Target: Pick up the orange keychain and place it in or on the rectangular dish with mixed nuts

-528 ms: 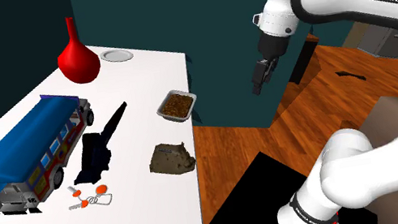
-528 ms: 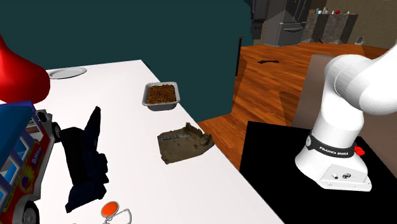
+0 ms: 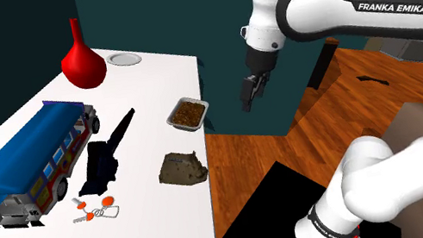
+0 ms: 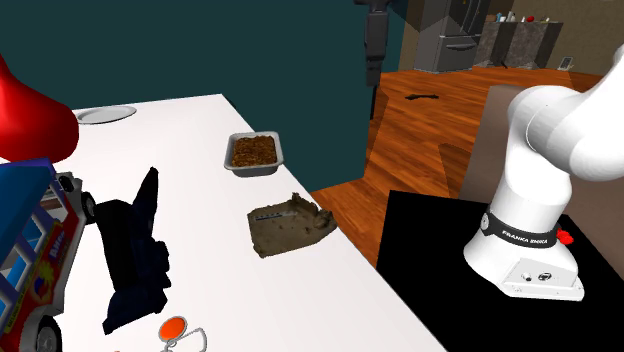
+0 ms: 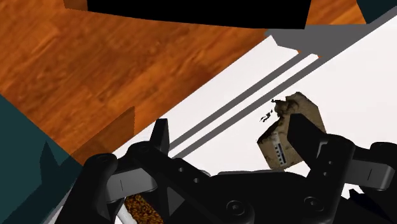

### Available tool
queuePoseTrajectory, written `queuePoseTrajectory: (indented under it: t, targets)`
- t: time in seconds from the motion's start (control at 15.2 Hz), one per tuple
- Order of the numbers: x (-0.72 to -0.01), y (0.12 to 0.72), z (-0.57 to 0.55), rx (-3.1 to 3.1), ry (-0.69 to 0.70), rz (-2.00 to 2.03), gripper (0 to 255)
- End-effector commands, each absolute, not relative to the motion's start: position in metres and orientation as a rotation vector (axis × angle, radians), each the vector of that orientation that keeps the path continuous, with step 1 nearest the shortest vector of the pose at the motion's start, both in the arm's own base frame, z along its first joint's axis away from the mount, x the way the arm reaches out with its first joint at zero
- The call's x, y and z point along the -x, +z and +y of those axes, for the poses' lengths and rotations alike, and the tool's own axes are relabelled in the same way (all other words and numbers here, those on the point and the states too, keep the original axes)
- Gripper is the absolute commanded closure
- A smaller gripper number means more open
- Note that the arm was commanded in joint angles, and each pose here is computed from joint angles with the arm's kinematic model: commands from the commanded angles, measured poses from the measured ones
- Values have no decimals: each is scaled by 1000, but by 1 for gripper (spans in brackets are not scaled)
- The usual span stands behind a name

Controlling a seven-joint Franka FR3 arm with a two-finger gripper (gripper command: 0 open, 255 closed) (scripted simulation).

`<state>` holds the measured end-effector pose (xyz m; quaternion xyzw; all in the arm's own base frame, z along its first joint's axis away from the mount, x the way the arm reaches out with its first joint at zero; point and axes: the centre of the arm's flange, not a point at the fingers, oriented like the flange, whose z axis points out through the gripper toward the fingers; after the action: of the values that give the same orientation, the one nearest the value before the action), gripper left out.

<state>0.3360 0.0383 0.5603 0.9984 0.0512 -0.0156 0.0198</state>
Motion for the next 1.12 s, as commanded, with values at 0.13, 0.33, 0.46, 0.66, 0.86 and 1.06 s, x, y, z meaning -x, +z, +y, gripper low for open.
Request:
queuePoseTrajectory:
  t: [0.13,0.33,0.46,0.66,0.86,1.06]
  targets:
    - [-363,540,76,-3100,-43,200,0]
    - [-383,525,106,-3101,-41,231,0]
    - [-396,515,127,-3101,-39,252,0]
    - [-415,501,157,-3102,-36,283,0]
    - [-434,486,188,-3102,-34,315,0]
    - [-452,471,220,-3101,-31,346,0]
